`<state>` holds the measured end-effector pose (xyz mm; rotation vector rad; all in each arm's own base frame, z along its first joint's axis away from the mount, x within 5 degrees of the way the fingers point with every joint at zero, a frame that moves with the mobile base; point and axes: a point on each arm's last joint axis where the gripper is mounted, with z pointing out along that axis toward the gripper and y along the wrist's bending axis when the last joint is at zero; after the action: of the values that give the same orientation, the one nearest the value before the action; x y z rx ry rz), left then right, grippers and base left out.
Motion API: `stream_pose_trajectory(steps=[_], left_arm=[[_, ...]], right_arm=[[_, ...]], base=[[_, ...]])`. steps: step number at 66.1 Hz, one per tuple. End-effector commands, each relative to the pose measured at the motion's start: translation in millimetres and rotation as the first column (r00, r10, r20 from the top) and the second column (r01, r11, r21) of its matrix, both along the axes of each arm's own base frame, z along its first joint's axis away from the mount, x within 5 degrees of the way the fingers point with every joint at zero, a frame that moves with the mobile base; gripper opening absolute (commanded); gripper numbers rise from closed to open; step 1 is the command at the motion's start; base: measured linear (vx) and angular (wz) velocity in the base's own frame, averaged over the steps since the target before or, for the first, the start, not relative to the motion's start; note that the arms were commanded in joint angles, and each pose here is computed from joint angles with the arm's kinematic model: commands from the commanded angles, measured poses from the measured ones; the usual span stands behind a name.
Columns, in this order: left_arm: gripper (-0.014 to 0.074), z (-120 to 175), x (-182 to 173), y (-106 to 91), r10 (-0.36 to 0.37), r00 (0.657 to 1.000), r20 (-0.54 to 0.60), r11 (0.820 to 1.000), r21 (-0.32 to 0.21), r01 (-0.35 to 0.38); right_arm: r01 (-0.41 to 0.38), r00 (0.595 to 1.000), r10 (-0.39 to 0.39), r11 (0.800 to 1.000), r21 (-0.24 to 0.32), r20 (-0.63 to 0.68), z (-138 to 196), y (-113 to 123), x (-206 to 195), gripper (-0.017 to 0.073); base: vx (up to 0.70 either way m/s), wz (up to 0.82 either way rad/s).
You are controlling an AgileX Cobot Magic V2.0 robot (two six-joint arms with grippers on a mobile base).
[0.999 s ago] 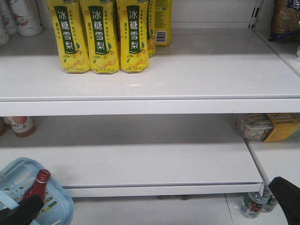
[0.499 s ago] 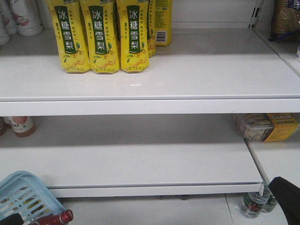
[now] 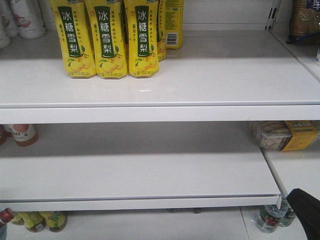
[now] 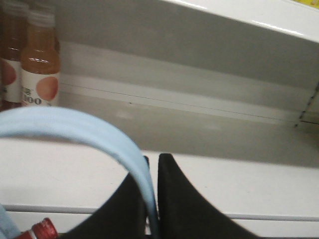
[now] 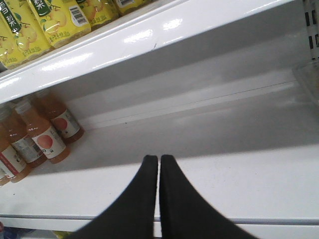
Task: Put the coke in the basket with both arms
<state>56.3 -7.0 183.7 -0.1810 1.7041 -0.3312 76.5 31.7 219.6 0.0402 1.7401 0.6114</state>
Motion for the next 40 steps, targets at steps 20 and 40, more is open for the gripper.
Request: stream_pose_trajectory(steps=[20, 40], left_arm=[[-0.0006, 14.6, -0.4, 7.8, 0.107, 0.976, 0.188, 0.981, 0.139, -0.134], [-0.0006, 14.7, -0.4, 8.7, 0.124, 0.974, 0.189, 0.980, 0.133, -0.150]], right_arm=[[0.004, 1.000, -0.004, 1.000, -0.006, 0.025, 9.2, 0.0, 1.5, -0.0002], [0.004, 1.000, -0.004, 1.000, -0.006, 0.025, 9.2, 0.0, 1.5, -0.0002]], base=[[0.00, 0.00], [0.00, 0.00]])
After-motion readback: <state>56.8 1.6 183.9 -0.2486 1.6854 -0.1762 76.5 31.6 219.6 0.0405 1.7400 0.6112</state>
